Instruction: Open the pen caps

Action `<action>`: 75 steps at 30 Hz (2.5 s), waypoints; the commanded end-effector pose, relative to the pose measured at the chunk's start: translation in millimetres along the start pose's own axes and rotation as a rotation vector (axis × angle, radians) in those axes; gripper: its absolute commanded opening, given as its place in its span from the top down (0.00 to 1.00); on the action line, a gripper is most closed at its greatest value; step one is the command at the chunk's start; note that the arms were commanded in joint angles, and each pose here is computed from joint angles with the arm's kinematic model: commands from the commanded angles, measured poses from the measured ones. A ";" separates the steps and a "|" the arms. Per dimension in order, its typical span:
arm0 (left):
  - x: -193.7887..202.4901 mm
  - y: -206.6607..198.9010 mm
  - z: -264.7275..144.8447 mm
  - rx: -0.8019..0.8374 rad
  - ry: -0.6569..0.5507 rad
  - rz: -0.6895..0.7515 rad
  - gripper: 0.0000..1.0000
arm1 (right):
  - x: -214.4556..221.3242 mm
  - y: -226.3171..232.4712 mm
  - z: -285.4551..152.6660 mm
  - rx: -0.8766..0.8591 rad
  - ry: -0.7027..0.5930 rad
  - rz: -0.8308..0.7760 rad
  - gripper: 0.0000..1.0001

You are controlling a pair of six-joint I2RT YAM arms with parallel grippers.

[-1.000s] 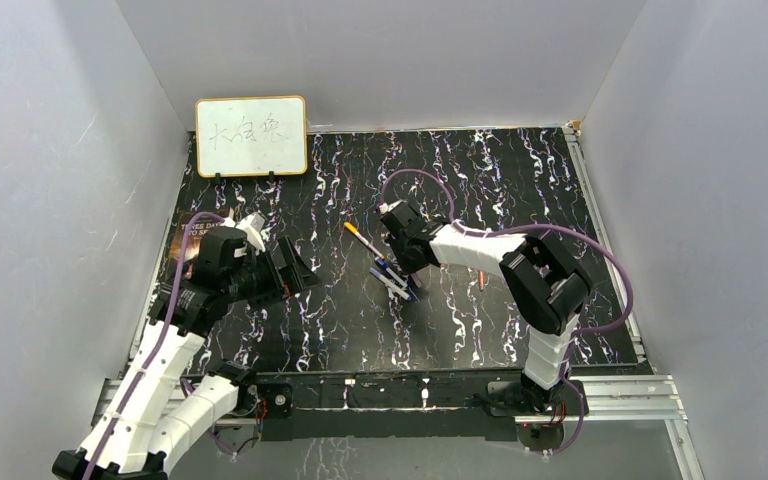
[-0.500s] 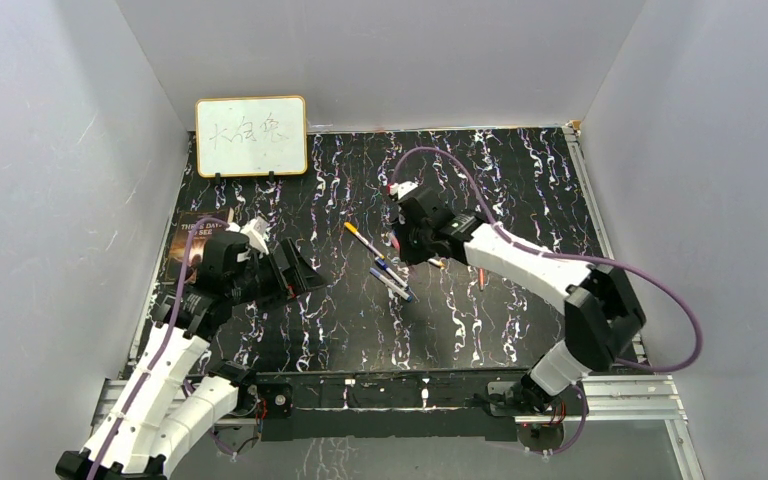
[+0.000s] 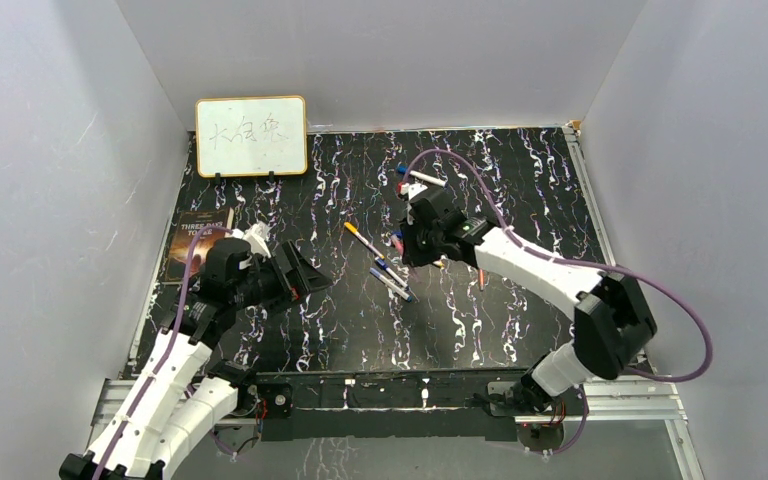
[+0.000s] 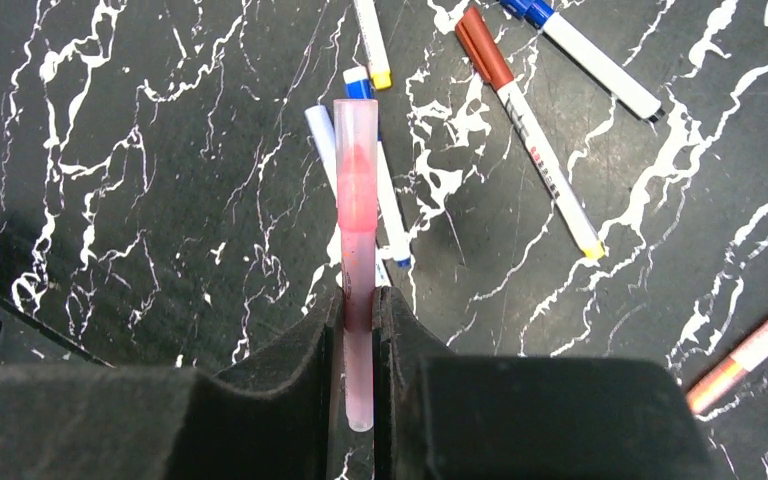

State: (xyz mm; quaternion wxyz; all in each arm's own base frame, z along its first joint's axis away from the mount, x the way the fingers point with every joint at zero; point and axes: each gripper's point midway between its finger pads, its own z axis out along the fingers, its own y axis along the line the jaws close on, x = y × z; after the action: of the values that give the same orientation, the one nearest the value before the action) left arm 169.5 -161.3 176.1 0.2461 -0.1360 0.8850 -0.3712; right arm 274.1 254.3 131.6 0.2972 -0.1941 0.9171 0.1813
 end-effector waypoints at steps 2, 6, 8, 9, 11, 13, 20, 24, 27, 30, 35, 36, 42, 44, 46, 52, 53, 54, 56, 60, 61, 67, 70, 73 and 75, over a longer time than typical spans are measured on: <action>-8.9 -12.4 2.4 0.044 -0.015 0.002 0.02 | -27.7 1.3 29.8 -0.028 -0.029 0.033 0.96; -9.8 -10.8 2.8 0.038 -0.025 -0.003 0.02 | -20.6 -17.0 64.3 0.043 0.014 0.017 0.93; -9.7 -10.9 3.0 0.044 -0.029 -0.005 0.02 | -14.3 -28.0 84.3 0.070 0.050 0.024 0.91; -9.6 -10.6 3.2 0.044 -0.031 -0.004 0.02 | -13.9 -33.1 92.1 0.081 0.056 0.028 0.80; -10.6 -11.4 3.6 0.047 -0.033 -0.006 0.02 | -16.1 -37.6 103.0 0.080 0.072 0.028 0.54; -11.0 -14.2 2.1 0.051 -0.028 -0.002 0.02 | -30.4 -37.3 103.6 0.078 0.063 0.014 0.34; -6.3 -15.5 -2.2 0.062 -0.012 0.023 0.02 | -173.2 -97.3 87.2 0.046 -0.244 0.211 0.20; 1.4 -8.4 7.0 0.065 0.026 0.021 0.02 | -267.9 -188.4 104.4 0.161 -0.488 0.331 0.24; 7.5 0.2 12.8 0.049 0.054 0.026 0.02 | -310.9 -226.7 124.2 0.176 -0.644 0.348 0.31; 9.1 11.1 19.5 0.018 0.058 0.034 0.02 | -327.6 -267.8 144.0 0.219 -0.763 0.382 0.40; 10.7 19.9 32.3 -0.003 0.078 0.007 0.01 | -338.8 -346.6 165.9 0.177 -1.008 0.529 0.50; 11.3 20.7 34.2 -0.005 0.086 0.005 0.02 | -333.8 -358.3 173.6 0.135 -1.029 0.579 0.51; 1.3 16.3 48.3 -0.007 0.090 -0.025 0.02 | -277.4 -378.2 232.3 0.124 -0.937 0.629 0.54; -2.5 11.0 52.0 0.020 0.078 -0.043 0.02 | -264.8 -372.3 248.3 0.113 -0.902 0.634 0.56; -3.9 8.2 54.7 0.034 0.078 -0.053 0.01 | -264.4 -368.1 250.0 0.098 -0.895 0.637 0.59; -0.8 9.4 53.6 0.033 0.092 -0.040 0.02 | -267.7 -351.1 248.2 0.136 -0.842 0.559 0.60; -0.9 9.0 52.2 0.036 0.087 -0.038 0.02 | -267.4 -347.1 249.0 0.138 -0.830 0.540 0.60; -1.0 7.5 50.2 0.042 0.082 -0.037 0.02 | -266.8 -343.6 249.8 0.145 -0.816 0.524 0.60; -0.6 6.1 46.6 0.047 0.074 -0.035 0.02 | -262.6 -336.4 253.0 0.152 -0.774 0.501 0.61; 1.7 2.6 36.8 0.061 0.062 -0.030 0.02 | -251.7 -325.5 252.7 0.163 -0.688 0.505 0.65; 2.1 2.1 35.0 0.063 0.059 -0.030 0.02 | -248.4 -321.0 249.9 0.159 -0.654 0.511 0.68; 9.7 3.1 21.5 0.076 0.039 -0.037 0.02 | -257.7 -278.4 180.1 0.104 -0.710 0.464 0.75; 13.9 5.1 18.3 0.079 0.037 -0.040 0.02 | -297.6 -275.5 147.3 0.058 -0.773 0.444 0.75; 15.6 6.6 17.0 0.077 0.035 -0.039 0.02 | -334.4 -294.9 125.0 0.025 -0.873 0.477 0.71; 14.8 7.2 17.3 0.077 0.030 -0.037 0.02 | -350.7 -309.2 121.2 -0.011 -0.926 0.506 0.70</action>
State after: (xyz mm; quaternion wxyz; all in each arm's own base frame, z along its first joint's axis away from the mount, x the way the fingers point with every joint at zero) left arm 172.1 -173.2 158.0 0.2422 -0.1339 0.8691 -0.4100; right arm 699.4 161.1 96.7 0.5383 0.1199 0.7883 0.2730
